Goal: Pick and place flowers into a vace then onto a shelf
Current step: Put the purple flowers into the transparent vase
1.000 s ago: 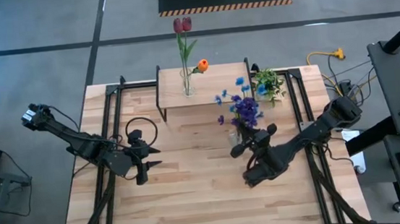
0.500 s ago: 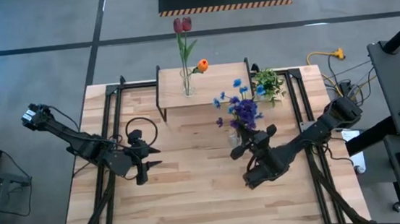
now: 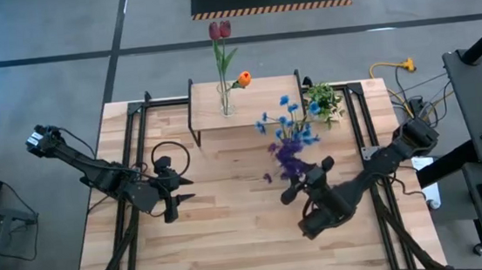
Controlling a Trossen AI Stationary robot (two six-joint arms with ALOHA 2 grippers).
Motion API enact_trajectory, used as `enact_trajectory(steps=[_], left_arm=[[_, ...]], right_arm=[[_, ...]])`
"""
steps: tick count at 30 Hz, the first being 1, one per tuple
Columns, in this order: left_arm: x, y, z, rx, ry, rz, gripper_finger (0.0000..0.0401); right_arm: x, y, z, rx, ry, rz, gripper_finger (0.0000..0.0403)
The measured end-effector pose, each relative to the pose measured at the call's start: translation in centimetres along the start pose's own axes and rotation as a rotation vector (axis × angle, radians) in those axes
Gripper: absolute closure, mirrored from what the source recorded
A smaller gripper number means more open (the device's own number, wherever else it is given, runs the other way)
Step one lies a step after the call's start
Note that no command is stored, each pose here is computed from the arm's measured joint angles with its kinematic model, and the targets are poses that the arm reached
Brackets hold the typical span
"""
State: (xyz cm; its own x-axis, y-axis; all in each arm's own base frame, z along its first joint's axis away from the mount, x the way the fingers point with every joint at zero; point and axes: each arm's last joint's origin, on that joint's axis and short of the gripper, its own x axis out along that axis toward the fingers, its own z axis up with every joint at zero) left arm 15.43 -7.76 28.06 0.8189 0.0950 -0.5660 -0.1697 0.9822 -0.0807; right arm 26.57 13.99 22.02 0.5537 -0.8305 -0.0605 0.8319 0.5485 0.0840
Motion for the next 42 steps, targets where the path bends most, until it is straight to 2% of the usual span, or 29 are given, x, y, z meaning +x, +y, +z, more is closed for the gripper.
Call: enact_trajectory(steps=[6,11,18,22,27,35,42], left_arm=[[0.0,0.0,0.0,0.004,0.000,0.000,0.0237],[0.0,0.0,0.0,0.006,0.000,0.000,0.0237],[0.0,0.0,0.0,0.000,-0.001,0.000,0.0237],[0.0,0.0,0.0,0.000,-0.002,-0.001,0.0237],[0.0,0.0,0.0,-0.001,-0.002,-0.001,0.0237],[0.0,0.0,0.0,-0.003,-0.002,-0.001,0.0237],[0.0,0.0,0.0,-0.003,-0.002,-0.001,0.0237]], right_arm=[[-0.3,0.1,-0.3,-0.007,0.139,0.016,0.0289],[-0.3,0.1,-0.2,0.018,0.152,0.013,0.0293],[0.2,0.9,1.4,-0.015,0.269,0.021,0.0272],[0.1,1.4,3.3,-0.070,0.303,0.033,0.0254],[0.4,0.7,5.1,-0.112,0.377,-0.019,0.0248],[0.0,0.0,5.0,-0.048,0.409,-0.064,0.0250],[-1.2,0.1,5.0,-0.041,0.368,-0.024,0.0260]])
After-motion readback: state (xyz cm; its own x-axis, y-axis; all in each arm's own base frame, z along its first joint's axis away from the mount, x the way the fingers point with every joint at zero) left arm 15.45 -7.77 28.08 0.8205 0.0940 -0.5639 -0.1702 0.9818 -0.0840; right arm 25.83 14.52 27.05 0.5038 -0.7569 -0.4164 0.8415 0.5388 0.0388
